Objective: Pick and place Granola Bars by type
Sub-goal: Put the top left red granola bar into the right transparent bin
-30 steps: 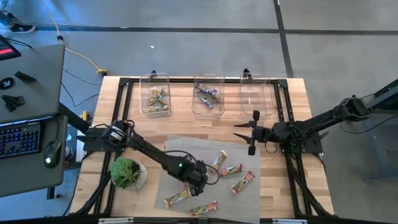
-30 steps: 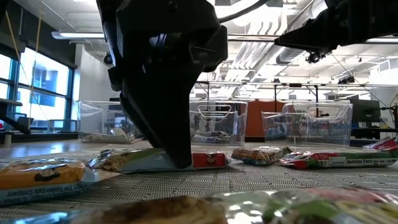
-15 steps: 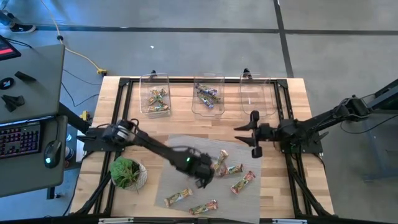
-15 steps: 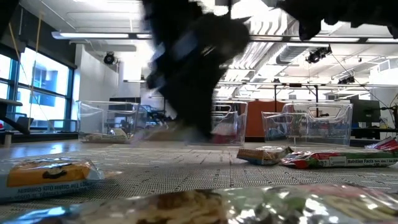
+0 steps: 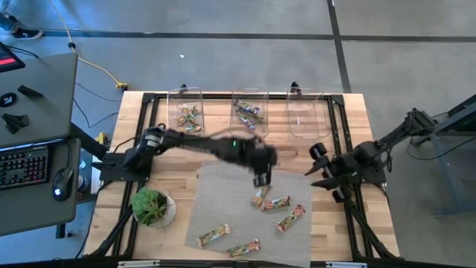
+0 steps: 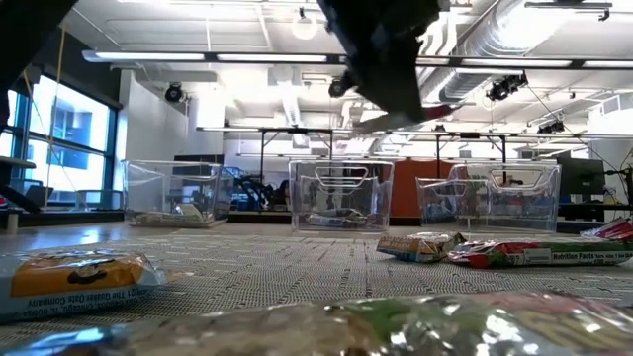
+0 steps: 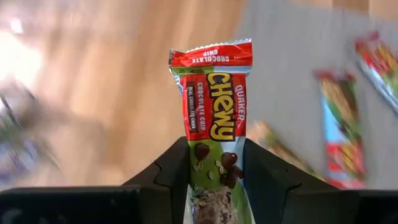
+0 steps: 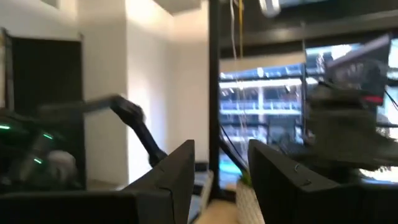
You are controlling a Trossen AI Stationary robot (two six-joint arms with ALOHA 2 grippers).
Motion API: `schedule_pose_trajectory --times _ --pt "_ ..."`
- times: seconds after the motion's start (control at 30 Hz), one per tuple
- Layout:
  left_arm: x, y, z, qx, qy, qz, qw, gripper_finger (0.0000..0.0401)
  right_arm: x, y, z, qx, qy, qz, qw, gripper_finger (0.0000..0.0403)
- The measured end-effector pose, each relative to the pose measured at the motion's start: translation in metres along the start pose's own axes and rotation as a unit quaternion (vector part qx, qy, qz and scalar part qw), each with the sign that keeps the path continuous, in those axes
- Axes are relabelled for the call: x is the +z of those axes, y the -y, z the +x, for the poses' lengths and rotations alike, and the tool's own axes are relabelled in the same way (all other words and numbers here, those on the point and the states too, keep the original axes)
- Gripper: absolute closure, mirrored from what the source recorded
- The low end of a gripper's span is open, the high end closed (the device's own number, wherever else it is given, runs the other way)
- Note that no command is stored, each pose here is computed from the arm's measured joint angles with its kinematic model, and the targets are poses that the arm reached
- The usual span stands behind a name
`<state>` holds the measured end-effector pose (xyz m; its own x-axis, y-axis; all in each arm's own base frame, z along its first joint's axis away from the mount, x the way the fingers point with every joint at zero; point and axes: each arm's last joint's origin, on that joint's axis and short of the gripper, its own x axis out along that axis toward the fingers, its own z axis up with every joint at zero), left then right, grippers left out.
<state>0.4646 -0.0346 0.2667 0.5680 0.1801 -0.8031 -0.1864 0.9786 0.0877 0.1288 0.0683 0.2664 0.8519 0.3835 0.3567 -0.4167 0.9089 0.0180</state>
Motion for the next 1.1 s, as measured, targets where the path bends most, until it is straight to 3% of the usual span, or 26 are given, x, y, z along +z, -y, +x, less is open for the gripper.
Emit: schedule_pose_trajectory --times 0.2,0.33,0.5,0.6,0.77,1.1 --pt "0.039 -0.080 0.012 -0.015 0.150 0.037 0.988 0.0281 0.015 -0.007 -0.011 0.008 0.039 -0.049 0.998 0.0269" --pt "0.056 -0.130 0.017 0.002 0.250 0.052 0.967 0.0281 0.009 -0.003 -0.012 -0.086 0.000 -0.060 0.994 0.0269" --pt "0.067 -0.172 0.031 0.004 0.365 0.044 0.930 0.0281 -0.001 0.004 -0.014 -0.195 -0.059 -0.079 0.976 0.0269" --pt "0.065 -0.185 0.050 -0.011 0.397 0.025 0.918 0.0281 0.001 0.003 -0.014 -0.191 -0.056 -0.108 0.974 0.0269" --pt "0.060 -0.184 0.084 -0.035 0.435 -0.020 0.900 0.0281 0.012 0.004 -0.014 -0.195 -0.013 -0.158 0.968 0.0269" --pt "0.039 -0.184 0.134 0.001 0.400 -0.049 0.915 0.0281 0.010 0.004 -0.013 -0.196 -0.021 -0.151 0.969 0.0269"
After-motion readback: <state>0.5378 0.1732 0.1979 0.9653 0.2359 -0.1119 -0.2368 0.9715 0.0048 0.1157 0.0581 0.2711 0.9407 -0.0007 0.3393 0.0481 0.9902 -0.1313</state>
